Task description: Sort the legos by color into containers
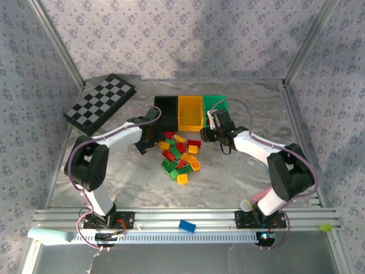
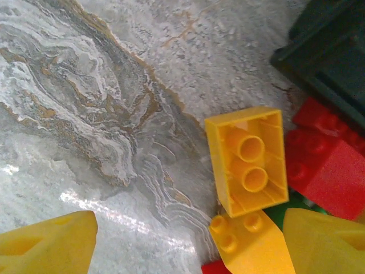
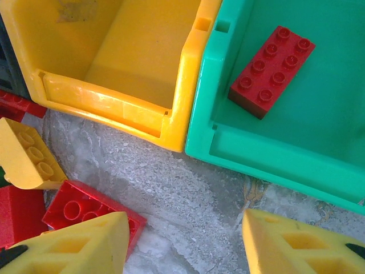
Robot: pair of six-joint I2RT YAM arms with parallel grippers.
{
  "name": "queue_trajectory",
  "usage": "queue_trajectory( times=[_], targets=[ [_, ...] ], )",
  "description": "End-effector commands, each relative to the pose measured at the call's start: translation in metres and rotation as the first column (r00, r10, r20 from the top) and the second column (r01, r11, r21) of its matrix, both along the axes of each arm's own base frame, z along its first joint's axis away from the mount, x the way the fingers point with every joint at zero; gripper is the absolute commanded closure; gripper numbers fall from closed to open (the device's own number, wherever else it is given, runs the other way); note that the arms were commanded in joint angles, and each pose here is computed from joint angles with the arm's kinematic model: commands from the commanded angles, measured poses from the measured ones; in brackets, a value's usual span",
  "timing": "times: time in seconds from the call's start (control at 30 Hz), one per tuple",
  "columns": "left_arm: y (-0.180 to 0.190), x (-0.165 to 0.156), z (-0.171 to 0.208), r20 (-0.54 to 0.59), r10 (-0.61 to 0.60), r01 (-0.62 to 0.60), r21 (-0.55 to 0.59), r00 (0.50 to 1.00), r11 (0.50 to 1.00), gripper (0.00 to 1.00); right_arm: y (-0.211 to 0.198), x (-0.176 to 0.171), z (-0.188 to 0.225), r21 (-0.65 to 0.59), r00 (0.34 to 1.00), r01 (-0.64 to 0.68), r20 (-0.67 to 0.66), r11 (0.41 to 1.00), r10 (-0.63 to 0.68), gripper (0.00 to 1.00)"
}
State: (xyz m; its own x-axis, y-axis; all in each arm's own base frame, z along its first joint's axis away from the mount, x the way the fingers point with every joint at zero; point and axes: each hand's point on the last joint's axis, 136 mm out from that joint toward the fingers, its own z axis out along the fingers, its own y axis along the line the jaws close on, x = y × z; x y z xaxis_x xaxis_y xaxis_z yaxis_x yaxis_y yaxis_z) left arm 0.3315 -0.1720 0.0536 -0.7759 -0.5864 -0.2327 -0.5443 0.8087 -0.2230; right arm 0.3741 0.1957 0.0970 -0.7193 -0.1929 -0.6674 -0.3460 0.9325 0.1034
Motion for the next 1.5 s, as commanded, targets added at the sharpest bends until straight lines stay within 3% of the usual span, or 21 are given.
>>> queue_trajectory(
  times=[0.0,0.37,0.4,0.5,1.17,1.3,1.4,1.47],
  targets=[
    [-0.003,0.014,0.01,0.031,0.062,-0.061,-0.014,0.998,0.998,0.16,-0.002,-0.002,0.008,0.006,1.0,0.01,0.025,1.0,-0.01,0.44],
    [-0.003,0.029,-0.001,0.023,0.083,-0.083,0.007,0.996,0.997,0.16,-0.003,-0.002,0.009,0.011,0.999,0.014,0.029,1.0,-0.014,0.43],
    [-0.001,0.029,-0.003,0.017,0.089,-0.089,0.012,0.996,0.996,0.23,-0.003,-0.002,0.01,0.012,0.999,0.014,0.033,1.0,-0.014,0.43],
    [0.001,0.03,-0.008,0.009,0.098,-0.098,0.0,0.995,0.995,0.27,-0.004,-0.002,0.009,0.014,0.999,0.016,0.033,1.0,-0.017,0.43],
    [0.003,0.036,-0.022,-0.008,0.106,-0.106,0.029,0.994,0.994,0.27,-0.005,-0.001,0.005,0.008,0.999,0.018,0.03,1.0,-0.018,0.43],
    [0.003,0.037,-0.024,-0.005,0.104,-0.104,0.032,0.995,0.994,0.32,-0.004,-0.001,0.005,0.01,0.999,0.018,0.029,1.0,-0.018,0.43],
    [0.0,0.037,-0.028,-0.022,0.103,-0.103,0.012,0.994,0.995,0.44,-0.005,-0.001,0.007,0.013,0.999,0.023,0.037,1.0,-0.023,0.43],
    [0.0,0.035,-0.029,-0.028,0.101,-0.1,0.013,0.995,0.995,0.45,-0.007,-0.001,0.009,0.016,0.999,0.027,0.045,1.0,-0.028,0.43]
  ],
)
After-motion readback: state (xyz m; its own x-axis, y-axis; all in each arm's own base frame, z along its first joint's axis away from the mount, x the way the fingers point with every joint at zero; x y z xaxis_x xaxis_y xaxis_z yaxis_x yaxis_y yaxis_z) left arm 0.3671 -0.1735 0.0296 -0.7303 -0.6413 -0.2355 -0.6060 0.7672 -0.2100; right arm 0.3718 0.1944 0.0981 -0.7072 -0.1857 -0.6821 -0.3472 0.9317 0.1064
